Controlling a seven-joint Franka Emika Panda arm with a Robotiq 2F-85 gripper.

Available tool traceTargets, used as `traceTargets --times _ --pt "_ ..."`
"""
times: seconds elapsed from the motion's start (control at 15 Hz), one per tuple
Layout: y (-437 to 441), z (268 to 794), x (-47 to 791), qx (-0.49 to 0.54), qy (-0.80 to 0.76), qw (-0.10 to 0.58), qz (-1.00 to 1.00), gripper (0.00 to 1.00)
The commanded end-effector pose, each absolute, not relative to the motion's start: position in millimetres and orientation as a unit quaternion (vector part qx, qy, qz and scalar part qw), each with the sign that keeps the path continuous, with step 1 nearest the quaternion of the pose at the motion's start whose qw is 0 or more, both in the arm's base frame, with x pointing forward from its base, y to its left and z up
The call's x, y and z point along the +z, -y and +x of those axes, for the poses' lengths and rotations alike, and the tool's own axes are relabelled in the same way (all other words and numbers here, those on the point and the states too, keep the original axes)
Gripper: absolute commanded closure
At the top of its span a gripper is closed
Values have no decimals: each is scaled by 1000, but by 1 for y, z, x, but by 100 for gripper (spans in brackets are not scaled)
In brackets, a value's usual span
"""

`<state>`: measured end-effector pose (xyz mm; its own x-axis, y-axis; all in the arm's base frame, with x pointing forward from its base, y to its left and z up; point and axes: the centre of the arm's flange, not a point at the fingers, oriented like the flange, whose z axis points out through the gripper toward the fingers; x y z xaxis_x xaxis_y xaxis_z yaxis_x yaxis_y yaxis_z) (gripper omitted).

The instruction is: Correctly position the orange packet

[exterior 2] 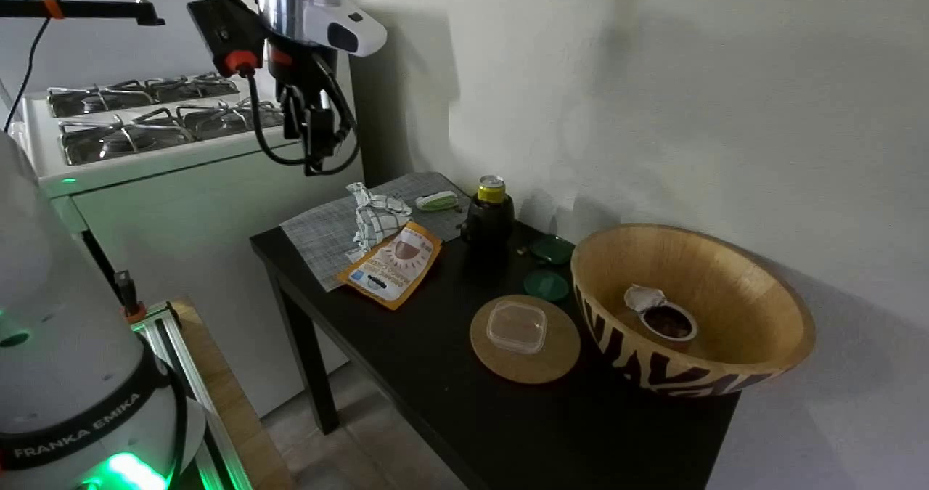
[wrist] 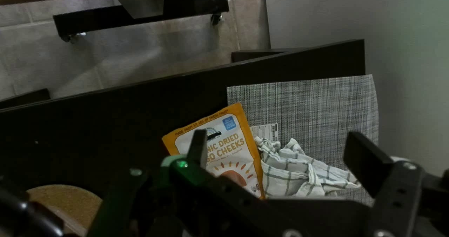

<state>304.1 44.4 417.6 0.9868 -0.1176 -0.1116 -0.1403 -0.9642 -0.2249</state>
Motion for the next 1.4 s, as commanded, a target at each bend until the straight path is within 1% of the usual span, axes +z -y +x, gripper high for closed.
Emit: traceTargets --times 0.0,0.27,0.4,0.53,0.8,0.93,1.0,1.33 --pt "-25 319 369 86 -57 147 -984 0" --pt "-6 344 319 93 -70 170 -979 0" --pt "-1 350 295 100 -79 170 -977 0" --pt "-1 346 277 130 -126 148 -972 0" --pt "8 326 262 153 -238 127 -951 0" --pt "22 322 264 170 -286 132 -934 0" --pt "17 347 269 159 -241 124 -949 0" --pt "21 351 260 162 -278 128 -938 0"
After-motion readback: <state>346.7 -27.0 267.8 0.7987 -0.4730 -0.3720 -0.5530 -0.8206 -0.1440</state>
